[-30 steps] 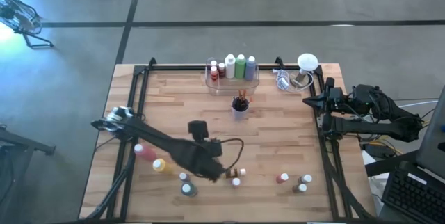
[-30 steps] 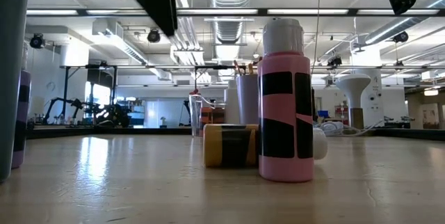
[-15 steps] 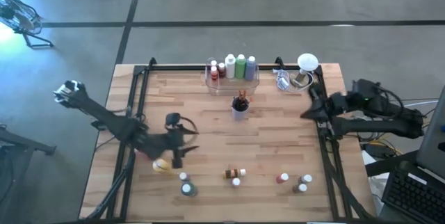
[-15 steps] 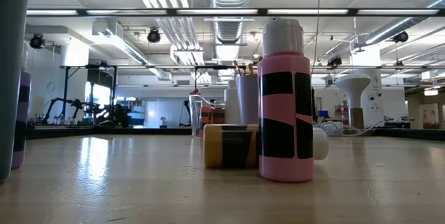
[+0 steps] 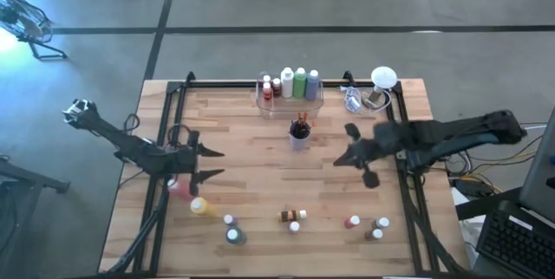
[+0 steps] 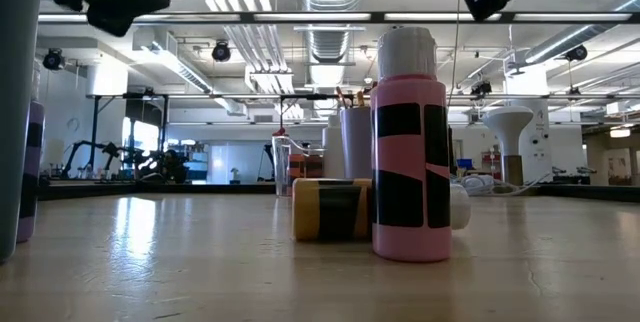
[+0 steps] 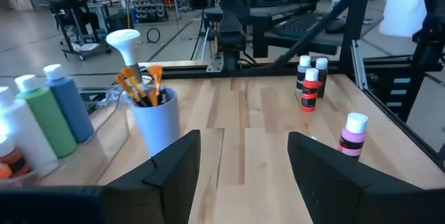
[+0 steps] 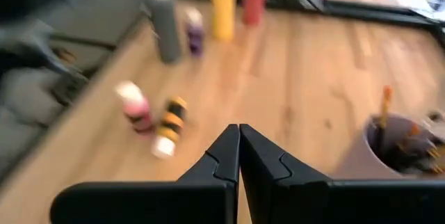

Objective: Pick & Place Paint Supplies
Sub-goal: Put the yellow black paint bottle into the transparent bin

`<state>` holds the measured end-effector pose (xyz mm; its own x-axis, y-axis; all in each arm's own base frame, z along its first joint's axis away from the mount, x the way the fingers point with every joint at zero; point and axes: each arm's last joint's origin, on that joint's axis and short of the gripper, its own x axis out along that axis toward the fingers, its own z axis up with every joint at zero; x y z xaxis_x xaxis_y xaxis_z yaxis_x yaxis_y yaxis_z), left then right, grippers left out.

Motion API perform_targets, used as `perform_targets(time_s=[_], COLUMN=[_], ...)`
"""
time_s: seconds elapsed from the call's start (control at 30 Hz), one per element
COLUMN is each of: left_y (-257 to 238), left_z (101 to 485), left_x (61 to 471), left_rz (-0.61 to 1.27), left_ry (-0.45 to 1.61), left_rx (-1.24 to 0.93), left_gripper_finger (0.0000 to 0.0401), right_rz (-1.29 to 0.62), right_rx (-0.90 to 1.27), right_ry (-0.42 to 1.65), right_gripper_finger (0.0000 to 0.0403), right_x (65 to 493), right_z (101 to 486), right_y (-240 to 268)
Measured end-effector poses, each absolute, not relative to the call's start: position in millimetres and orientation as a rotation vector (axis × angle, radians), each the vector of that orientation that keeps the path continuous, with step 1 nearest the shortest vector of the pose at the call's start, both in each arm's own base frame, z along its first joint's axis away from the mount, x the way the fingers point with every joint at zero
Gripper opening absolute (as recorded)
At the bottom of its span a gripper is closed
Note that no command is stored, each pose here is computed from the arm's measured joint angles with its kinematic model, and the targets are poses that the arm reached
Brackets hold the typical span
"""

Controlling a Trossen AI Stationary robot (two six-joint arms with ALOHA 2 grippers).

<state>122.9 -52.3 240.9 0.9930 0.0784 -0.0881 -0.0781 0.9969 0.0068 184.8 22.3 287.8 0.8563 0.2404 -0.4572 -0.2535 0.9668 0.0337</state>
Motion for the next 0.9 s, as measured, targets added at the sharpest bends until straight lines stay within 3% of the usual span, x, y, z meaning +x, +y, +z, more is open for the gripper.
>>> perform_targets(time_s=[0.23,0.53,0.9], left_y=[-43.0,-41.2,-41.7], left_z=[225.1,215.7,193.8], left_x=[108.2,105.1,106.1], left_rz=[0.106,0.108,0.107], left_ry=[0.039,0.040,0.091], left_rx=[-0.027,-0.026,0.005], left_gripper_finger=[0.0223,0.0223,0.0223], right_rz=[0.107,0.111,0.101], right_rx=[-0.133,-0.018,-0.075], right_ry=[0.576,0.640,0.728], right_gripper_finger=[0.0008,0.0015,0.0134], right_x=[188.0,195.0,231.0], right_z=[264.7,241.9,210.6], right_y=[76.6,116.9,142.8])
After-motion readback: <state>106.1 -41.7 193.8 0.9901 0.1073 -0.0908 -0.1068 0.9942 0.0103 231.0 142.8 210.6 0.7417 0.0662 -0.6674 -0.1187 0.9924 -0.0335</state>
